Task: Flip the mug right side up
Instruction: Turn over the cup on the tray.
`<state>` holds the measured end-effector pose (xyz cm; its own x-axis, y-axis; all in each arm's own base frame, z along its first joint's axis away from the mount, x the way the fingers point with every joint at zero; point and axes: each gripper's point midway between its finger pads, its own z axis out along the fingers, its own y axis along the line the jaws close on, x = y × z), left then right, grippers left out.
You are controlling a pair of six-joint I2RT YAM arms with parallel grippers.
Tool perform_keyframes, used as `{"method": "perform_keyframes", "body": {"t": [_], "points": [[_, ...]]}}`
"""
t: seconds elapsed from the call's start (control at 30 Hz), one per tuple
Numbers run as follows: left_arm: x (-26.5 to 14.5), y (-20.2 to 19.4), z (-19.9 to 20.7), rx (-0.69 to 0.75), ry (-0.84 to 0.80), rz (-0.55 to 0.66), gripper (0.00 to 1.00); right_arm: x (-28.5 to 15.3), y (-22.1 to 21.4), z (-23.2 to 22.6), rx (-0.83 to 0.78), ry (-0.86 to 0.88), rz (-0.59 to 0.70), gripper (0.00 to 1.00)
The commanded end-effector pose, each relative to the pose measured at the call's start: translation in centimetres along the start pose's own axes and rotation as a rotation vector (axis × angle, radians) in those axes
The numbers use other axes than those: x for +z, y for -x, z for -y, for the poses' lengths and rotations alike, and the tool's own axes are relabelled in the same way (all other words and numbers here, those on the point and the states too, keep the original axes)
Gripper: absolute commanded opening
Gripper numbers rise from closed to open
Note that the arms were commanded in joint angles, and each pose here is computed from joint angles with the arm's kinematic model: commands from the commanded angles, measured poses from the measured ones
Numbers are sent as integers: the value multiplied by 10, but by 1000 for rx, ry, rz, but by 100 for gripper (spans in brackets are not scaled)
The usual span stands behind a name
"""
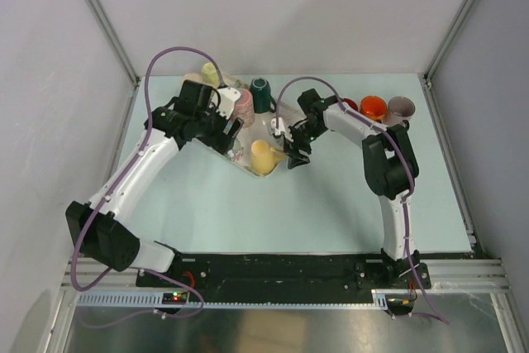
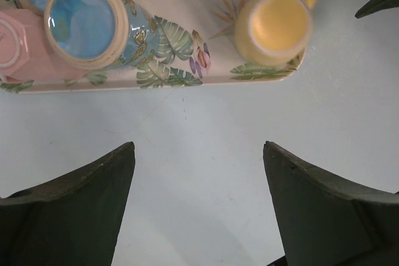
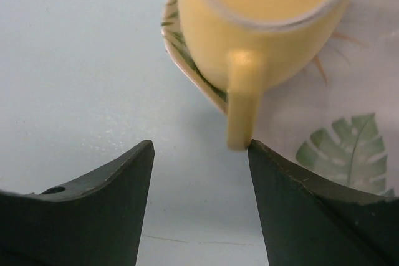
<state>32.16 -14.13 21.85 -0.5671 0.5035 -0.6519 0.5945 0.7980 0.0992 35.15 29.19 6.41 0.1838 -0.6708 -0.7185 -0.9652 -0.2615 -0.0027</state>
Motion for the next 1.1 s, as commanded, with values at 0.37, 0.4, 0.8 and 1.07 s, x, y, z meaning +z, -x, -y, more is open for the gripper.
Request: {"method": "perform_keyframes", "body": {"t": [0.37,0.4,0.8,1.07], "points": [[-3,19,3,-16,-22,48,87,14,21,46,235,-172,65,69],[-3,19,2,-15,-22,48,87,15,21,48,243,-184,64,69],[-4,22,2,-10,-22,56,87,26,6,69,311,-334,-21,46],[-5,30,0,4,-21,73,87,12,20,51,309,-256,-5,4]]}}
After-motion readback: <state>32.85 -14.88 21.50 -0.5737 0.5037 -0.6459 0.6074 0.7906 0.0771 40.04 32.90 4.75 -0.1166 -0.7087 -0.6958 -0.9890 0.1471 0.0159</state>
